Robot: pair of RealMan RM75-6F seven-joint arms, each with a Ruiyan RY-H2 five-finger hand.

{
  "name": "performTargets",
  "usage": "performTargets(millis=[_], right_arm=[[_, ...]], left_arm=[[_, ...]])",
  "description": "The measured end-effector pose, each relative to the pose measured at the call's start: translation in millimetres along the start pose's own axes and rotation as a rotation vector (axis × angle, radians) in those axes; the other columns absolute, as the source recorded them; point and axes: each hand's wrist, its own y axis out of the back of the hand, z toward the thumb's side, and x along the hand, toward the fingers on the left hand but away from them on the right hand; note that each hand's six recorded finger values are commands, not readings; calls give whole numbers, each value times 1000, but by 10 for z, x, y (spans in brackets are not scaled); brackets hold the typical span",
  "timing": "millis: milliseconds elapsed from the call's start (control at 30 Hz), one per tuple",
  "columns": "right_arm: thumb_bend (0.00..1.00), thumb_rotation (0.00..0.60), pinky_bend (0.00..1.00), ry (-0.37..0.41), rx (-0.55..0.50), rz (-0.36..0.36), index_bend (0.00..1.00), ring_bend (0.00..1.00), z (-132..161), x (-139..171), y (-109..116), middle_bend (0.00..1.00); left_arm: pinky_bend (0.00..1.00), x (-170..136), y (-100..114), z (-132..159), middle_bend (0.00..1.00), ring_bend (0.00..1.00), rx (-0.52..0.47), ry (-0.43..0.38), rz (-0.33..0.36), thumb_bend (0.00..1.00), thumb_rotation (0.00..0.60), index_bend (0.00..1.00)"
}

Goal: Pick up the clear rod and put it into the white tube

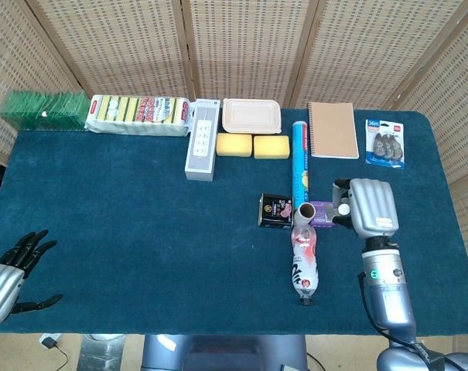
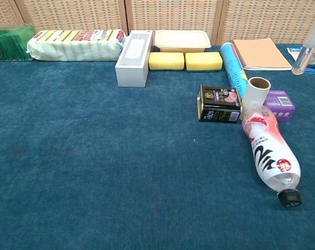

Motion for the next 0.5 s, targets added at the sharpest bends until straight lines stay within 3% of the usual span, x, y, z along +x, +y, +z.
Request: performTargets(millis=[133,367,500], right_arm=[[342,600,943,6,-33,-26,801,1000,98,26,126,1000],[342,600,942,-52,114,31,804,1000,-217,53,-44,1000],[342,600,942,-29,34,-39,804,1000,-73,-19,161,1000]], left_arm=[[230,-18,34,35,59,24,-8,-16,17,111,451,106],[229,-42,66,-2,59,24,-17,-8,40,112,455,106],[229,-31,49,21,59,24,-15,-14,28,112,450,106]])
